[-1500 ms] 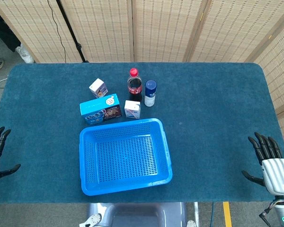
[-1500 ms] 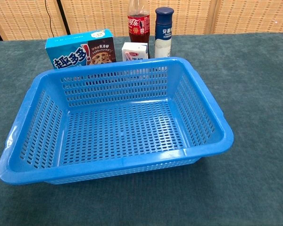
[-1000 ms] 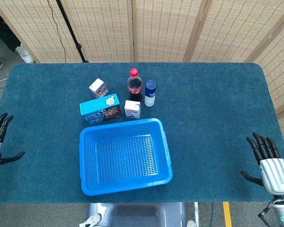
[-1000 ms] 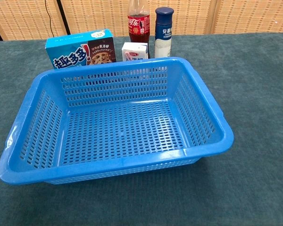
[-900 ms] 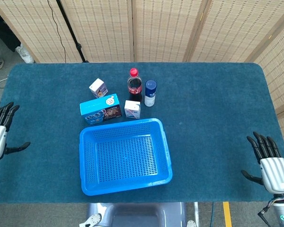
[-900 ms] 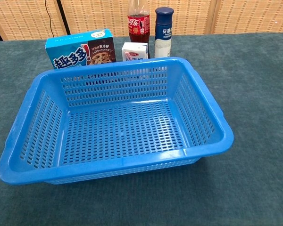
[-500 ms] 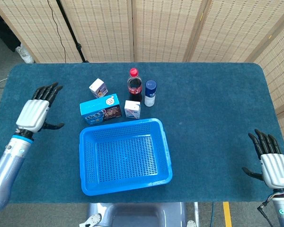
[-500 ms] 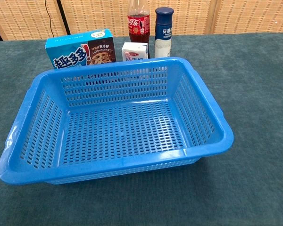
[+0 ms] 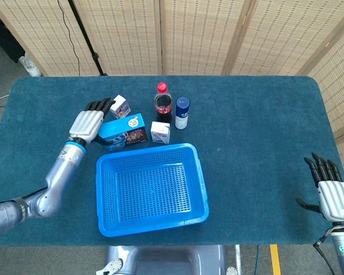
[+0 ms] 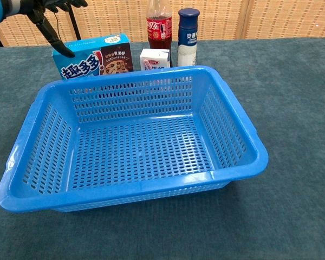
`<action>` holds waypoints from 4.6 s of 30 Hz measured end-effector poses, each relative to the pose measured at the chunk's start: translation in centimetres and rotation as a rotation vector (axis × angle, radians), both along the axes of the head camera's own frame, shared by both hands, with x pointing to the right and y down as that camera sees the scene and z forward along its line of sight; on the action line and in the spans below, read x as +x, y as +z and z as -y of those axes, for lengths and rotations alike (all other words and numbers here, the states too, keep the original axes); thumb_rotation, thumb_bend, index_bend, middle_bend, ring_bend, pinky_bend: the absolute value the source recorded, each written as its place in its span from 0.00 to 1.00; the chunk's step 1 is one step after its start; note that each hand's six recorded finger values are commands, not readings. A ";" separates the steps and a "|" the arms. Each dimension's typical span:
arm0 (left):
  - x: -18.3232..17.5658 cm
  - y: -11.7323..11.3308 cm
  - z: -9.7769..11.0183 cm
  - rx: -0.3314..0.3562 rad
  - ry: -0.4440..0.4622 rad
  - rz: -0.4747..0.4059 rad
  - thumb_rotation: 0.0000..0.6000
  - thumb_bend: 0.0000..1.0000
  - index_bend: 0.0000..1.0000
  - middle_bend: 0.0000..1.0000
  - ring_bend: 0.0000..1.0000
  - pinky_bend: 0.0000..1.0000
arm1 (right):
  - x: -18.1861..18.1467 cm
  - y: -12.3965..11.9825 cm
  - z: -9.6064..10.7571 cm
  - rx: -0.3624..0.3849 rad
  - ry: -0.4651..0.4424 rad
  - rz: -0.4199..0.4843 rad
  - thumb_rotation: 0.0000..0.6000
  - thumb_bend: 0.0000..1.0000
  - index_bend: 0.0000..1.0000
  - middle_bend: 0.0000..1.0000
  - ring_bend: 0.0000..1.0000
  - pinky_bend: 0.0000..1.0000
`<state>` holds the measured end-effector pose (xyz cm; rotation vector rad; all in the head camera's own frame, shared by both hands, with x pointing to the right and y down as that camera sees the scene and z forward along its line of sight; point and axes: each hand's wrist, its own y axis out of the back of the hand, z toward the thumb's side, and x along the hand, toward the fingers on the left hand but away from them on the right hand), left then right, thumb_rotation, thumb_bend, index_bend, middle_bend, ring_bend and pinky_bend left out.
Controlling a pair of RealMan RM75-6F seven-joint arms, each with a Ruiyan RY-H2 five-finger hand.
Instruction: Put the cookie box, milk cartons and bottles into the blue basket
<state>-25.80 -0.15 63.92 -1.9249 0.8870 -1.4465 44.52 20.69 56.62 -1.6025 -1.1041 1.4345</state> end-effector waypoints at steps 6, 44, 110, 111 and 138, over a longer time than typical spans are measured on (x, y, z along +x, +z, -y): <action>1.8 2.7 0.4 -0.047 -0.010 0.018 1.00 0.03 0.00 0.00 0.00 0.14 | 0.4 0.4 0.3 -0.011 0.017 -0.002 1.00 0.00 0.00 0.00 0.00 0.00; 2.9 -12.7 -3.9 0.160 0.132 -0.392 1.00 0.40 0.70 0.62 0.57 0.62 | -0.7 1.1 0.1 -0.032 -0.010 -0.010 1.00 0.00 0.00 0.00 0.00 0.00; 8.0 -9.3 -14.0 -0.260 0.207 -0.517 1.00 0.04 0.00 0.00 0.00 0.00 | -1.1 1.7 -0.2 -0.062 -0.021 -0.025 1.00 0.00 0.00 0.00 0.00 0.00; 7.6 -9.5 -13.4 -0.237 0.193 -0.528 1.00 0.04 0.00 0.00 0.00 0.00 | -1.1 1.6 -0.2 -0.061 -0.021 -0.025 1.00 0.00 0.00 0.00 0.00 0.00; -5.8 -3.4 3.5 0.109 -0.041 -0.091 1.00 0.04 0.00 0.00 0.00 0.00 | -2.1 2.6 -0.2 -0.088 -0.044 -0.039 1.00 0.00 0.00 0.00 0.00 0.00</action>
